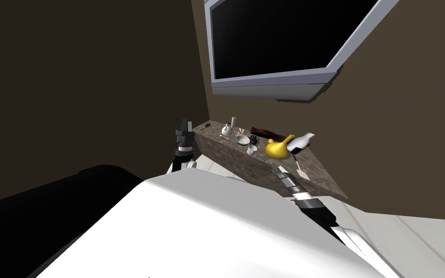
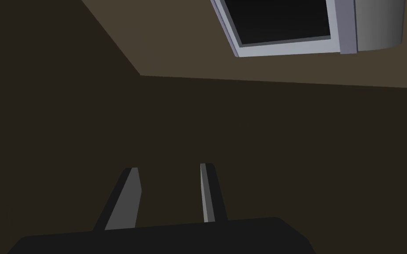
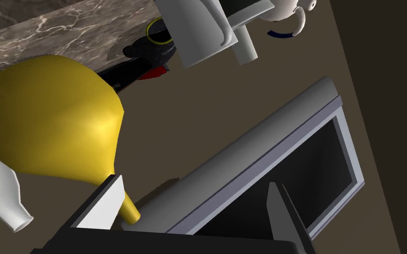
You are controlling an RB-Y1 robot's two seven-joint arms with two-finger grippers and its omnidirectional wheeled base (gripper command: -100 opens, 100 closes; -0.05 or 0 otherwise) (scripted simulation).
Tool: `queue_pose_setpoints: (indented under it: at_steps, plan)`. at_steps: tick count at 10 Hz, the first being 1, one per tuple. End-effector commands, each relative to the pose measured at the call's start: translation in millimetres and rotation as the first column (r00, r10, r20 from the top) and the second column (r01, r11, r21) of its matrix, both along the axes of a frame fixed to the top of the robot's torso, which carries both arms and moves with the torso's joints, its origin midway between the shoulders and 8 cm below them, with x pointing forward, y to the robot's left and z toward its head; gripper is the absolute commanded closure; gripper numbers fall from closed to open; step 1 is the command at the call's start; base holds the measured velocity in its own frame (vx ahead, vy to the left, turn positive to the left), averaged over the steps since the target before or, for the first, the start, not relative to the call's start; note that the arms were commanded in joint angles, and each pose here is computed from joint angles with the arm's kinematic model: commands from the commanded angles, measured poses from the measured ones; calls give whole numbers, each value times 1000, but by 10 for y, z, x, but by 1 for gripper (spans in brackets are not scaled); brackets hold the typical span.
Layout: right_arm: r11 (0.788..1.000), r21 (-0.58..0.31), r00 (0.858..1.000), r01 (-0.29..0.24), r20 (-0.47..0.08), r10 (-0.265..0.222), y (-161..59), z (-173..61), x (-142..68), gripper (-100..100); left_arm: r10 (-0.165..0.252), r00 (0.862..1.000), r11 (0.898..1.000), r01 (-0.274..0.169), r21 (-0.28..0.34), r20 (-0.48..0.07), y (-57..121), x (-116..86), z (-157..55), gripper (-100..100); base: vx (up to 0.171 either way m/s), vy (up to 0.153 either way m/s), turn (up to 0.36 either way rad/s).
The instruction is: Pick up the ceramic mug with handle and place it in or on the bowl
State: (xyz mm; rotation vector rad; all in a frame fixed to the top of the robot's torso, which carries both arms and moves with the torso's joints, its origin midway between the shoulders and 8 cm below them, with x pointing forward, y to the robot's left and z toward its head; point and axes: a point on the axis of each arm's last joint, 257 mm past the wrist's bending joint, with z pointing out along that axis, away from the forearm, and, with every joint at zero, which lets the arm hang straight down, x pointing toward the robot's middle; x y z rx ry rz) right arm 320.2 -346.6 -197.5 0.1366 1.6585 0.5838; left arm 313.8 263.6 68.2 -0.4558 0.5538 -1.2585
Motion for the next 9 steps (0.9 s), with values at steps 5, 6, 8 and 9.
queue_pose_setpoints:
  at_steps: [5, 6, 8, 9]
  plan:
    - [969, -237, 992, -70, -117, 43, -344, -310, -235, -100, 0, 1000, 1000, 0, 0, 0, 0, 0, 0, 0, 36, 80, 69]
    - [950, -298, 988, -88, -151, 45, -467, -400, -309, -100, 0, 1000, 1000, 0, 0, 0, 0, 0, 0, 0, 60, 129, 97]
    - [921, -368, 980, -125, -190, 57, -594, -472, -372, -100, 0, 1000, 1000, 0, 0, 0, 0, 0, 0, 0, 52, 94, 38]
    - [895, -422, 974, -146, -222, 54, -726, -544, -443, -100, 0, 1000, 1000, 0, 0, 0, 0, 0, 0, 0, 57, 128, 74]
